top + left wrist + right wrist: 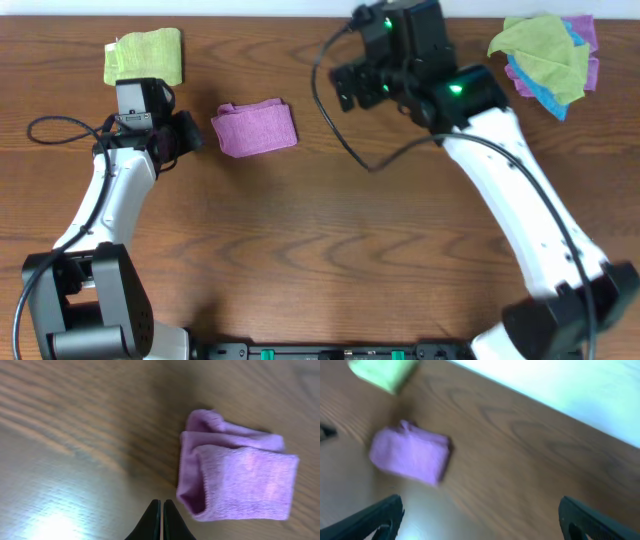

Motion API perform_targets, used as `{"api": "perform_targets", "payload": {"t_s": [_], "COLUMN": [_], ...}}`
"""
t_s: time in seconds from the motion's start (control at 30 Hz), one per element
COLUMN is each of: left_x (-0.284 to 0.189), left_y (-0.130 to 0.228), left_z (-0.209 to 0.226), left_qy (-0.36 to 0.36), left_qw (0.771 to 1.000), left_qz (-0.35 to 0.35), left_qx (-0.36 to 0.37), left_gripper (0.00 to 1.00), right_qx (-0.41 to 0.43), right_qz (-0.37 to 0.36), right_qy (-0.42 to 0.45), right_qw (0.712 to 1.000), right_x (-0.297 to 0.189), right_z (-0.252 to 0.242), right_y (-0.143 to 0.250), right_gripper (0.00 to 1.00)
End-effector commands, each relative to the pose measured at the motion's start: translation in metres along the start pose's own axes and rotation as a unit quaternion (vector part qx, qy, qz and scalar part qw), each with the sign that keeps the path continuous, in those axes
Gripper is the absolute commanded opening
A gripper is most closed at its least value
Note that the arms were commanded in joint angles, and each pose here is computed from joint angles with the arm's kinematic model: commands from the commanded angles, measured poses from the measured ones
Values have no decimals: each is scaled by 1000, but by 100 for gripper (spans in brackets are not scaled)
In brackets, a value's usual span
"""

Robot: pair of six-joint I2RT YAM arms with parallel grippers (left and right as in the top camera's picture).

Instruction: Fold the cloth

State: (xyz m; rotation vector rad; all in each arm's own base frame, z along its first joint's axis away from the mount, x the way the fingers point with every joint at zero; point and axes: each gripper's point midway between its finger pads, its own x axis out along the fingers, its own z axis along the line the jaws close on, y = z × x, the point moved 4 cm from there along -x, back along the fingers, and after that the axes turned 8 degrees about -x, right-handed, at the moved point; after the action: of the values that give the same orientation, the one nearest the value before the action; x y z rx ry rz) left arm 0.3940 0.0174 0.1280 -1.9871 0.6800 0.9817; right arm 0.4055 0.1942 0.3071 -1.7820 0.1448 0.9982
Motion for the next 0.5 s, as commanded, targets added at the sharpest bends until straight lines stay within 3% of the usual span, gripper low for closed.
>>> {"api": "perform_targets", "payload": {"t_s": [0.0,0.03,0.13,0.17,0.2,0.33,0.47], "left_x": [16,22,39,46,52,64,62], "left_y": [12,15,25,30,34,39,33], "left_z": [-2,-1,1,0,-1,-14,-28], "left_qy": [23,24,33,45,56,116,168], "left_qw": [999,999,997,995,994,986,979], "left_qz": [35,42,72,88,98,121,116], "left_qx": [1,-1,-6,-9,-11,-18,-19], "left_gripper": [17,31,53,70,77,89,92], "right_qx": [-49,-54,-62,-62,-57,-44,-28], "right_qz": [19,33,77,89,90,72,53], "right_qy": [84,95,115,115,114,128,151], "right_qw": [995,993,988,987,988,988,987], "right_x": [-34,-41,-58,-65,-71,-98,-127], "right_z": [-19,-22,-28,-29,-31,-40,-54], "right_y": [5,11,30,36,38,39,41], "right_gripper": [99,99,99,99,99,99,99]}}
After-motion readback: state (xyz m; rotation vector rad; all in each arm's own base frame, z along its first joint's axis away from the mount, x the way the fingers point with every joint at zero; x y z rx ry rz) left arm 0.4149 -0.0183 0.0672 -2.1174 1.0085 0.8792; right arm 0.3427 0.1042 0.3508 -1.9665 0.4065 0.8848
